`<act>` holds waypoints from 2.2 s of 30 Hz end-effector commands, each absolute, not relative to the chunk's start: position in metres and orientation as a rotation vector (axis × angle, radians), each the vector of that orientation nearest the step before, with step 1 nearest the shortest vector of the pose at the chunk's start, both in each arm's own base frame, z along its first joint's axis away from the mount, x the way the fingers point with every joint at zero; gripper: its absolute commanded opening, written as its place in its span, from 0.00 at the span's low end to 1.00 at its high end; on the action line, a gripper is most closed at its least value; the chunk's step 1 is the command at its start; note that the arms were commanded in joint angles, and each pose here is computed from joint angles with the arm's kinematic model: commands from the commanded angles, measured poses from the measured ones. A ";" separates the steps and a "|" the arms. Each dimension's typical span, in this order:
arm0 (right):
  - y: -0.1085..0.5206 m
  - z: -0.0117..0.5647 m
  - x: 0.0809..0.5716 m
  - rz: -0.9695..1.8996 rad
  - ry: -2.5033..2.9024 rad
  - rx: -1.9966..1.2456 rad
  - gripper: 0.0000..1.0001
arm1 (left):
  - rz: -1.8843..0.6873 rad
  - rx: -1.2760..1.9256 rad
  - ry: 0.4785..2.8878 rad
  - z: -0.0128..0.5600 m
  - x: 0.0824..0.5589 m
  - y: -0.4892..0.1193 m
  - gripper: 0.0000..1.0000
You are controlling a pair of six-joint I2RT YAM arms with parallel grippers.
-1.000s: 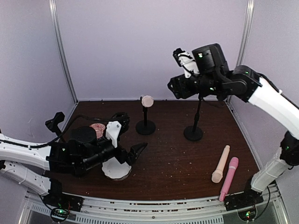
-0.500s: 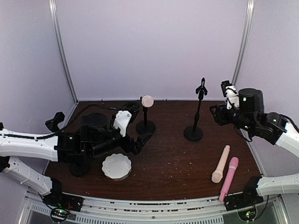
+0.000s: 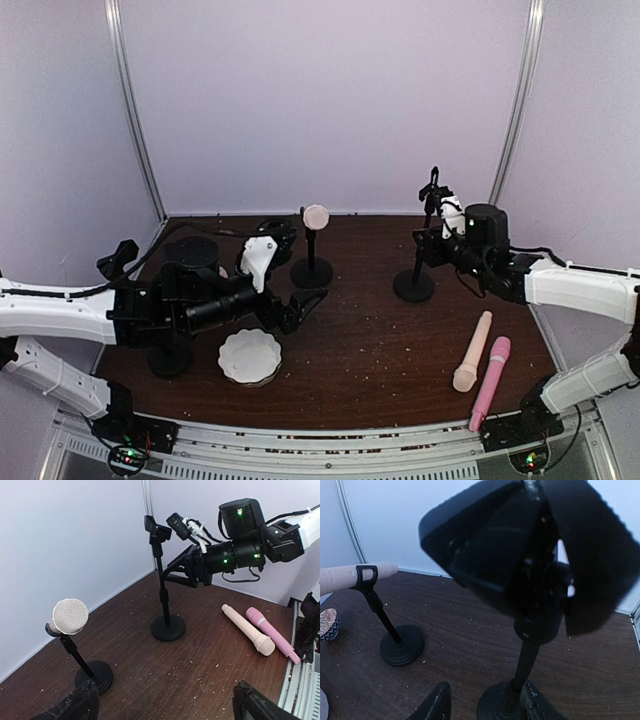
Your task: Attach the microphones to the stand
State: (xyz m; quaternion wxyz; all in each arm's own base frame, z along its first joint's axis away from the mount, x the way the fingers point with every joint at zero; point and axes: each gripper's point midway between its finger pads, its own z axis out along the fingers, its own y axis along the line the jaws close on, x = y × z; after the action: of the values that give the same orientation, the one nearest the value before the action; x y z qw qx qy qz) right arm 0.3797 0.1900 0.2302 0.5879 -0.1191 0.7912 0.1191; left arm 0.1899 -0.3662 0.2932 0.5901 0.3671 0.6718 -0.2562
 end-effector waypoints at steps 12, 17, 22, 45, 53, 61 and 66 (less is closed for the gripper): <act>0.189 0.250 0.420 0.209 1.671 -0.232 0.24 | -0.626 0.847 1.523 0.309 0.188 -0.363 0.95; 0.185 0.246 0.418 0.206 1.656 -0.215 0.10 | -0.628 0.849 1.525 0.309 0.187 -0.363 0.95; 0.186 0.248 0.413 0.237 1.648 -0.208 0.01 | -0.634 0.845 1.529 0.307 0.187 -0.362 0.95; 0.180 0.246 0.392 0.228 1.697 -0.214 0.55 | -0.625 0.886 1.516 0.299 0.186 -0.370 0.95; 0.173 0.238 0.405 0.139 1.682 -0.196 0.62 | -0.620 0.892 1.520 0.298 0.187 -0.371 0.95; 0.174 0.226 0.429 0.058 1.609 -0.176 0.56 | -0.614 0.911 1.531 0.298 0.186 -0.372 0.95; 0.175 0.227 0.433 0.055 1.568 -0.171 0.39 | -0.608 0.904 1.535 0.299 0.187 -0.371 0.95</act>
State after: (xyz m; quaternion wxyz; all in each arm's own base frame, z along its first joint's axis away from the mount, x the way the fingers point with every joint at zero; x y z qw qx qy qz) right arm 0.4287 0.1798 0.2004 0.6618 -0.0974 0.7428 0.0303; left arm 0.1836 -0.3692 0.2846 0.5777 0.3935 0.6672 -0.2574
